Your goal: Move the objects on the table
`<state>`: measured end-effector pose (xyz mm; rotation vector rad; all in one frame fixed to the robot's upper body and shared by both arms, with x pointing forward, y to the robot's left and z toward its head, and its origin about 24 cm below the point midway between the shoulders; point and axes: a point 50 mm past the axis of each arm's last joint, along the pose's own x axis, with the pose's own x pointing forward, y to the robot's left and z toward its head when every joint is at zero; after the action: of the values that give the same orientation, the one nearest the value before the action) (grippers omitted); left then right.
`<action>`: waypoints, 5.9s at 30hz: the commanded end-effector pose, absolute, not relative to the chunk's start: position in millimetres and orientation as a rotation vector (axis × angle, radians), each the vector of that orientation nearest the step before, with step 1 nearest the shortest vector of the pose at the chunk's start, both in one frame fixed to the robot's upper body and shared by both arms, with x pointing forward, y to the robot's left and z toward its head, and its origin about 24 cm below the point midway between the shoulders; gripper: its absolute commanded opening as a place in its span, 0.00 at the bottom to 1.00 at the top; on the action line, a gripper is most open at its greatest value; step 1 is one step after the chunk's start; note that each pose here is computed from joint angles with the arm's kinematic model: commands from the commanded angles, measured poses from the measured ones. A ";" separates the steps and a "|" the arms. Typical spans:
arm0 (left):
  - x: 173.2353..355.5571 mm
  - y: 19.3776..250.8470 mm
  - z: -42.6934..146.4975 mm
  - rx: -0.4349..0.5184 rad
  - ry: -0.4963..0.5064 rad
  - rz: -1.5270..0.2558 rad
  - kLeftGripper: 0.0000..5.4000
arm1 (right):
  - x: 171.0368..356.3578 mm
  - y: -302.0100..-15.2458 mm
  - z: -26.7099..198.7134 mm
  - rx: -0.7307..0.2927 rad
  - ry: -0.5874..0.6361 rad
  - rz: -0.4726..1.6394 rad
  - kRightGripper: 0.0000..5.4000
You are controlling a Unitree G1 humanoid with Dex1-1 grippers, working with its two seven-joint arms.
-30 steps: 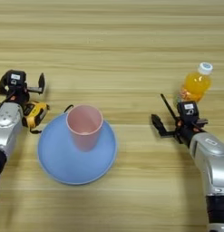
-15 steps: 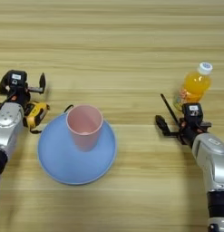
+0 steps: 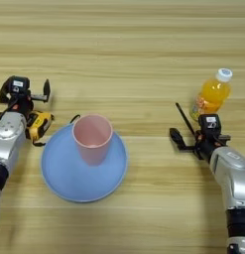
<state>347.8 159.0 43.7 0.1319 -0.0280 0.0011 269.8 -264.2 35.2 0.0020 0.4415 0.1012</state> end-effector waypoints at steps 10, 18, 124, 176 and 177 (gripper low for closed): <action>350.6 157.0 49.1 0.139 -0.046 -0.002 1.00 | 267.3 -259.2 19.3 0.008 0.510 0.127 0.75; 350.6 156.8 49.1 0.138 -0.046 -0.002 1.00 | 267.6 -258.7 18.8 0.009 0.511 0.132 0.59; 349.4 158.9 49.1 0.138 -0.053 -0.003 1.00 | 324.7 -250.6 144.7 -0.074 -0.312 -0.067 0.99; 349.1 158.2 49.3 0.139 -0.055 -0.004 1.00 | 334.4 -288.1 94.1 0.053 -0.013 -0.231 0.86; 349.1 158.3 49.3 0.139 -0.055 -0.004 1.00 | 334.4 -287.8 94.1 0.054 -0.013 -0.230 0.85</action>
<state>348.2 158.0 46.1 0.1302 -0.0396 -0.0022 331.4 -287.2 89.1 0.0446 -0.0076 -0.2335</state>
